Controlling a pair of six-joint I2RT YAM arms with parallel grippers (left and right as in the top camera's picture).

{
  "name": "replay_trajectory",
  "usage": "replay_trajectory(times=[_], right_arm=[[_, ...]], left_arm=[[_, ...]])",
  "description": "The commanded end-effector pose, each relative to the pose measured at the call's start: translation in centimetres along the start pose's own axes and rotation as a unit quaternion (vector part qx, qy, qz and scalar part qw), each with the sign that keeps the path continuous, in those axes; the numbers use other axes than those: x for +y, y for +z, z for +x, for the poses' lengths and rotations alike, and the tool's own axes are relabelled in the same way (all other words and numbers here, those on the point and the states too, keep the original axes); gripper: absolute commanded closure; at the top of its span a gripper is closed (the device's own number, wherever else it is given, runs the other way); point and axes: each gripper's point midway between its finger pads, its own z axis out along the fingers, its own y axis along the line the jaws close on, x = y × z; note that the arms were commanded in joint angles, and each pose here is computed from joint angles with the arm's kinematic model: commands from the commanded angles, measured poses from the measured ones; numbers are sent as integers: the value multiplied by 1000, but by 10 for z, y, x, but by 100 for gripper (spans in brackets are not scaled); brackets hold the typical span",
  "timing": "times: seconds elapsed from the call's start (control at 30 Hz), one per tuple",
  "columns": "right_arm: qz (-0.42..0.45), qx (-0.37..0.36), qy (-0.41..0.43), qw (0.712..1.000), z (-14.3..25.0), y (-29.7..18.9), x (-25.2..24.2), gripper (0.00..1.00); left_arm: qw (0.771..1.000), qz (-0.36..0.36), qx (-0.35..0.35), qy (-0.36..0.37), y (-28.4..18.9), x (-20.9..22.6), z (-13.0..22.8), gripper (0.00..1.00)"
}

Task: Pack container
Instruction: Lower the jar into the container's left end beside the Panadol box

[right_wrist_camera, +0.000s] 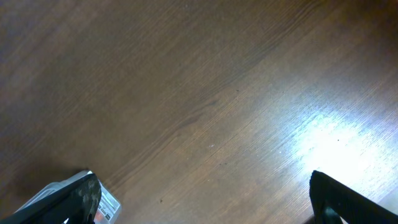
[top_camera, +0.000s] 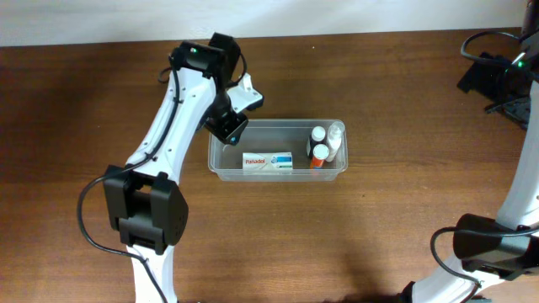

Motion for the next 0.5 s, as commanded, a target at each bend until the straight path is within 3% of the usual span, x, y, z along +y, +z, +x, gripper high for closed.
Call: replay_trajectory(times=[0.0, 0.47], right_arm=[[5, 2, 6, 1000, 0, 1, -3, 2], [5, 2, 6, 1000, 0, 1, -3, 2]], left_arm=[[999, 11, -1, 36, 11, -4, 0, 62], [989, 4, -14, 145, 45, -16, -15, 62]])
